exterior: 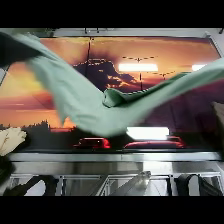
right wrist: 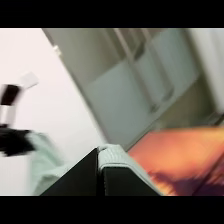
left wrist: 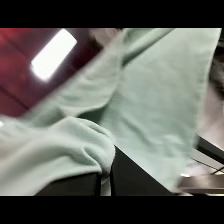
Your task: Fold the shirts.
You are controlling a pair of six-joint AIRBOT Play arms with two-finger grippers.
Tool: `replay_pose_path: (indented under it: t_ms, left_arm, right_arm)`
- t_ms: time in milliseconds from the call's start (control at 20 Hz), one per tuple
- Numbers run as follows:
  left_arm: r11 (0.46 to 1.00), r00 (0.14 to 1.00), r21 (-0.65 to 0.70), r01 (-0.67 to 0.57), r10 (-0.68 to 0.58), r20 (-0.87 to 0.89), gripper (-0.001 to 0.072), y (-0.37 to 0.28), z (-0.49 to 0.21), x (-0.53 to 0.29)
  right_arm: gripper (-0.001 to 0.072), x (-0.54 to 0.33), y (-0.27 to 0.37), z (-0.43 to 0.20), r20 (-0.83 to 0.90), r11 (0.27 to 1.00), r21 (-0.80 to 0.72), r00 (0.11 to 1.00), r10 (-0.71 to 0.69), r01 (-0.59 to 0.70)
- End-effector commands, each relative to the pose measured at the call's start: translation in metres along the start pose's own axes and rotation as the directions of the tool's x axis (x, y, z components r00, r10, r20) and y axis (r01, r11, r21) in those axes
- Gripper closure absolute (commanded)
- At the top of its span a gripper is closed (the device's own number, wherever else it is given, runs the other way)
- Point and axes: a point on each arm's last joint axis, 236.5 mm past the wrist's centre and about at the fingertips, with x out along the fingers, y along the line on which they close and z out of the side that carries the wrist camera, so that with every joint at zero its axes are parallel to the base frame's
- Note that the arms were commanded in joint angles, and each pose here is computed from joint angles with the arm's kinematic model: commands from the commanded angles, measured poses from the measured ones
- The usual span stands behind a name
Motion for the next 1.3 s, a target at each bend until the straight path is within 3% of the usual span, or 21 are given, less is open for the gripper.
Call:
replay_pose_path:
  t_ms: [0,100,200,300,400,550,700,900,1050,1250]
  left_arm:
    - [0.912,0.953,0.293,-0.289,0.244,0.18,0.0682,-0.1,0.021,-0.039]
    - [0.842,0.906,0.35,-0.411,0.335,0.26,0.0682,-0.113,0.038,-0.051]
    - [0.813,0.866,0.332,-0.479,0.374,0.332,0.0681,-0.096,0.065,-0.069]
    - [0.876,0.877,0.204,-0.438,0.365,0.313,0.0681,-0.054,0.075,-0.08]
    - [0.956,0.932,0.027,-0.292,0.278,0.231,0.0681,0.006,0.065,-0.069]
    - [0.972,0.987,-0.21,-0.11,0.131,0.089,0.0681,0.109,0.024,-0.019]
    - [0.905,0.993,-0.41,-0.112,0.114,-0.018,0.0681,0.233,-0.038,0.05]
    - [0.776,0.996,-0.628,-0.062,0.004,-0.093,0.0686,0.347,-0.121,0.128]
    - [0.667,0.992,-0.743,-0.052,-0.053,-0.117,0.0693,0.395,-0.17,0.158]
    - [0.587,0.999,-0.808,-0.047,0.016,-0.047,0.0693,0.428,-0.177,0.144]
  right_arm:
    - [0.0689,0.007,0.08,0.047,0.079,0.92,-0.386,0.996,-0.042,0.069]
    - [0.0689,0.01,0.097,0.074,0.141,0.862,-0.501,0.99,0.0,0.071]
    - [0.0689,0.008,0.086,0.105,0.221,0.817,-0.557,0.975,-0.031,0.152]
    - [0.0689,0.007,0.043,0.116,0.207,0.842,-0.511,0.975,-0.076,0.174]
    - [0.0689,0.007,-0.023,0.109,0.119,0.894,-0.414,0.983,-0.137,0.175]
    - [0.0689,0.024,-0.153,0.048,-0.079,0.968,-0.15,0.974,-0.214,0.201]
    - [0.0689,0.064,-0.284,-0.093,-0.34,0.946,0.062,0.898,-0.28,0.319]
    - [0.069,0.076,-0.412,-0.234,-0.502,0.834,0.252,0.803,-0.321,0.491]
    - [0.0689,0.073,-0.451,-0.276,-0.518,0.77,0.356,0.798,-0.309,0.529]
    - [0.069,0.065,-0.462,-0.262,-0.496,0.763,0.386,0.814,-0.302,0.518]
